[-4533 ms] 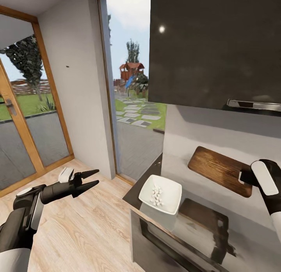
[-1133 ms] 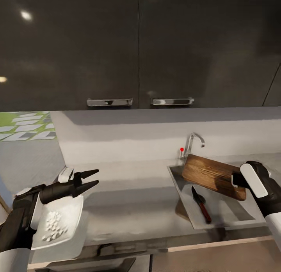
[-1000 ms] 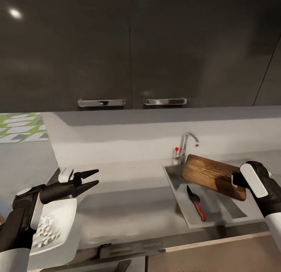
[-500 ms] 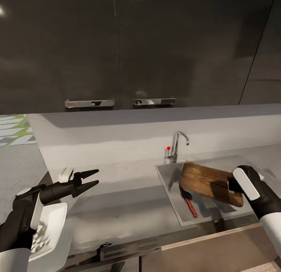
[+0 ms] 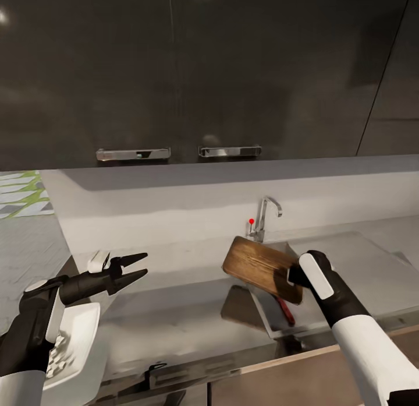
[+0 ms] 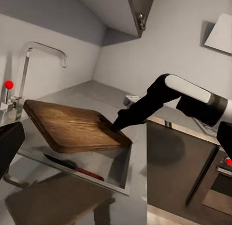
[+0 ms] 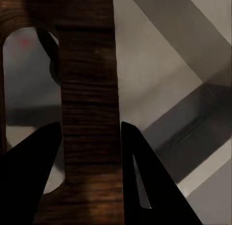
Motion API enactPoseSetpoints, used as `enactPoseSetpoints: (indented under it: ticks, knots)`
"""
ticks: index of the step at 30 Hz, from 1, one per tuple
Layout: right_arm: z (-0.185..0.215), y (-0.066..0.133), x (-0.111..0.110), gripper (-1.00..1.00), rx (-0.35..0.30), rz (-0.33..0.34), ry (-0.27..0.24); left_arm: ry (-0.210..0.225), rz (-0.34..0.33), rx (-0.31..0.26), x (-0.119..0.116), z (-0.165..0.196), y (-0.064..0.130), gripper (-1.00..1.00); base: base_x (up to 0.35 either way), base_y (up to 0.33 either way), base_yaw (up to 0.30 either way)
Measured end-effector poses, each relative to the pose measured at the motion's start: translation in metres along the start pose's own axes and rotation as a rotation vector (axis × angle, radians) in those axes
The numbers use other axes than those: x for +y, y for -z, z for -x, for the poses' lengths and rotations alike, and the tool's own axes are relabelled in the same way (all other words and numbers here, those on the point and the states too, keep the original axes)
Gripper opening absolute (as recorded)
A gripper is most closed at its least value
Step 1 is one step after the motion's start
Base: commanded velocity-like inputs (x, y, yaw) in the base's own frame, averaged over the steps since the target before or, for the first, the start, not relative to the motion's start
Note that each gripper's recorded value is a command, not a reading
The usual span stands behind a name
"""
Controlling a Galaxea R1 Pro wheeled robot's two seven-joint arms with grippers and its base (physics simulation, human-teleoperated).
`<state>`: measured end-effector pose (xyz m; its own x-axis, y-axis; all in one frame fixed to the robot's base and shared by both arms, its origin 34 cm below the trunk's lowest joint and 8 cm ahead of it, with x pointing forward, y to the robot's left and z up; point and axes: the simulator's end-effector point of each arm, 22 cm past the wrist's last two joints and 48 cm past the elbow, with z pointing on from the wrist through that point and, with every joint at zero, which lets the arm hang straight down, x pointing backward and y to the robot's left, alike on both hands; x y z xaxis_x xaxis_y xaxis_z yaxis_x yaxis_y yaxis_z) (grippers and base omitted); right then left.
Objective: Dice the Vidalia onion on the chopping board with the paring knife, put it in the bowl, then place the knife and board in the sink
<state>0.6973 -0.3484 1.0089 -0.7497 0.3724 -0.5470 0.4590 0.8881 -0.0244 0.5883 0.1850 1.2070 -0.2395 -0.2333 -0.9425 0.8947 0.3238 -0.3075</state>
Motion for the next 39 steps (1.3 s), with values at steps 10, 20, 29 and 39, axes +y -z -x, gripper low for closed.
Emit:
enactPoseSetpoints:
  ticks: [10, 20, 29, 39]
  knots:
    - [0.015, 0.002, 0.002, -1.0, -0.061, -0.003, -0.101, 0.001, 0.0, 0.0, 0.0, 0.0, 0.0, 1.0, 0.0, 0.0, 0.0]
    - [0.015, 0.003, 0.001, -1.0, -0.061, -0.009, -0.121, 0.001, 0.0, 0.0, 0.0, 0.0, 0.0, 1.0, 0.0, 0.0, 0.0]
    - [0.011, 0.002, -0.019, -1.0, -0.051, -0.095, -0.117, 0.001, 0.0, 0.0, 0.0, 0.0, 0.0, 1.0, 0.0, 0.0, 0.0]
    - [-0.006, -0.009, -0.024, -1.0, 0.001, -0.119, -0.12, 0.001, 0.0, 0.0, 0.0, 0.0, 0.0, 1.0, 0.0, 0.0, 0.0]
